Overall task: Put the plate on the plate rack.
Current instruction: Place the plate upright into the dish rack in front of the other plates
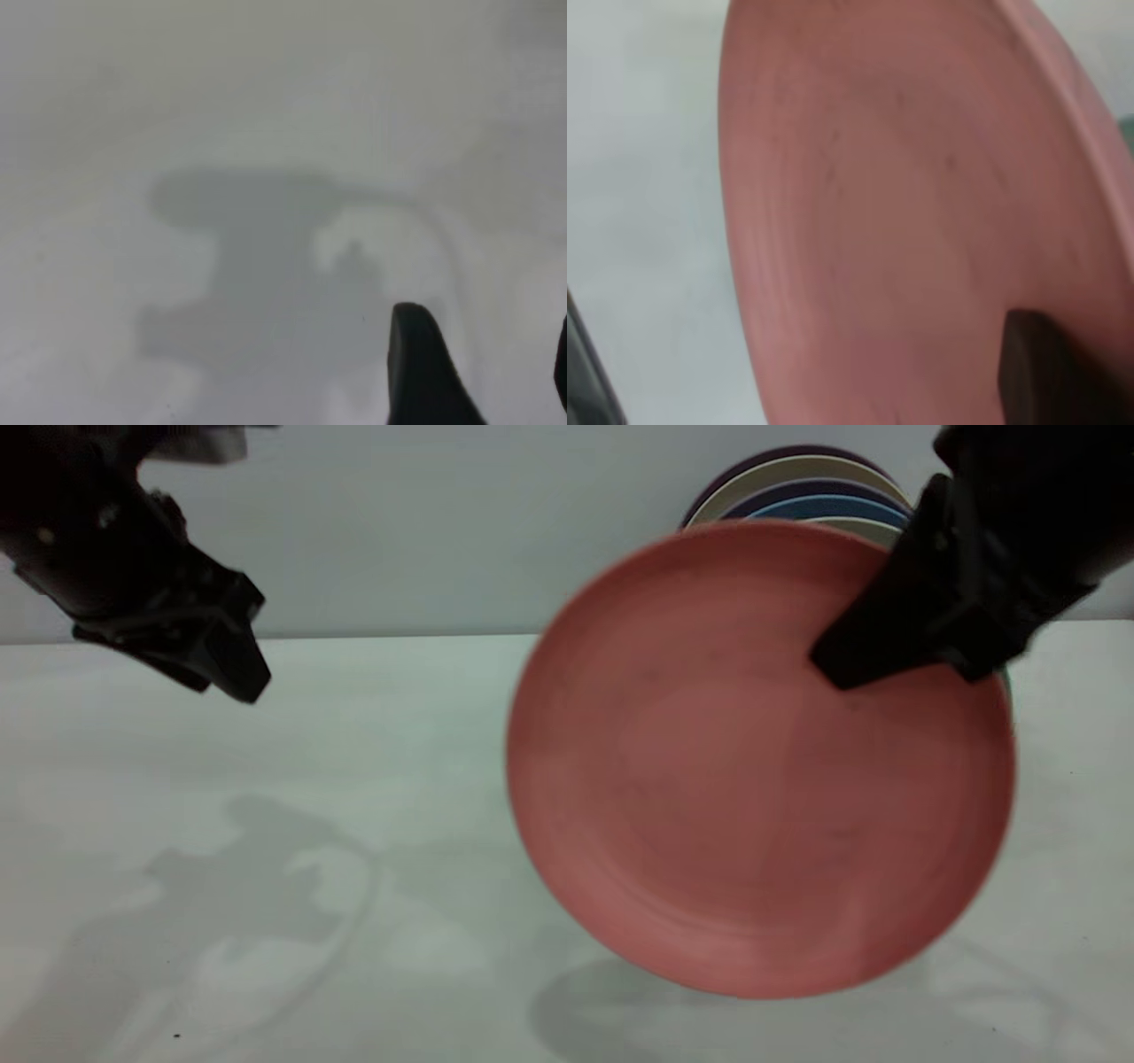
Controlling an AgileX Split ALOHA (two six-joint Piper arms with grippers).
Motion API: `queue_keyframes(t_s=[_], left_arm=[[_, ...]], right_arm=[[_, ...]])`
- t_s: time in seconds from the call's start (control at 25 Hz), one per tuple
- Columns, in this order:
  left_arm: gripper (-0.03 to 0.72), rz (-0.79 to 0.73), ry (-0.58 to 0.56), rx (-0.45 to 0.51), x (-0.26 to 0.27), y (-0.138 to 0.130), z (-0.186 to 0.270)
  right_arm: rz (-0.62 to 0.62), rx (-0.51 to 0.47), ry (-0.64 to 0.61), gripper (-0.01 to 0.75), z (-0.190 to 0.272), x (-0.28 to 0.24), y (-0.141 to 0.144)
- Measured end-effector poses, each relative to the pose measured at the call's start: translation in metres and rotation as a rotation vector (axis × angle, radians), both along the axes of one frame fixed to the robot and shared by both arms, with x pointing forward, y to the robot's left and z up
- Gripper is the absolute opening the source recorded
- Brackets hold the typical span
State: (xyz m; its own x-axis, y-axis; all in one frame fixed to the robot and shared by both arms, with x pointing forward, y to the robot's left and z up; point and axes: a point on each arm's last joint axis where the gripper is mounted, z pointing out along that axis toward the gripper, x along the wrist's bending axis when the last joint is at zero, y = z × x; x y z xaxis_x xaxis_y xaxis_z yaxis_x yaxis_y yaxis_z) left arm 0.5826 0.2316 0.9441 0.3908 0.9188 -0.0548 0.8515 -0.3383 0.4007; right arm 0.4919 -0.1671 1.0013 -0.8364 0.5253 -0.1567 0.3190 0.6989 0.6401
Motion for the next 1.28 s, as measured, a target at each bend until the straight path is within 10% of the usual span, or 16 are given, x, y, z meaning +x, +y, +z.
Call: queue_keyframes(t_s=[1.28], left_arm=[[0.392, 0.025, 0.042, 0.008, 0.006, 0.0, -0.027]], right_arm=[[0.17, -0.419, -0.4, 0.086, 0.034, 0.027, -0.017]])
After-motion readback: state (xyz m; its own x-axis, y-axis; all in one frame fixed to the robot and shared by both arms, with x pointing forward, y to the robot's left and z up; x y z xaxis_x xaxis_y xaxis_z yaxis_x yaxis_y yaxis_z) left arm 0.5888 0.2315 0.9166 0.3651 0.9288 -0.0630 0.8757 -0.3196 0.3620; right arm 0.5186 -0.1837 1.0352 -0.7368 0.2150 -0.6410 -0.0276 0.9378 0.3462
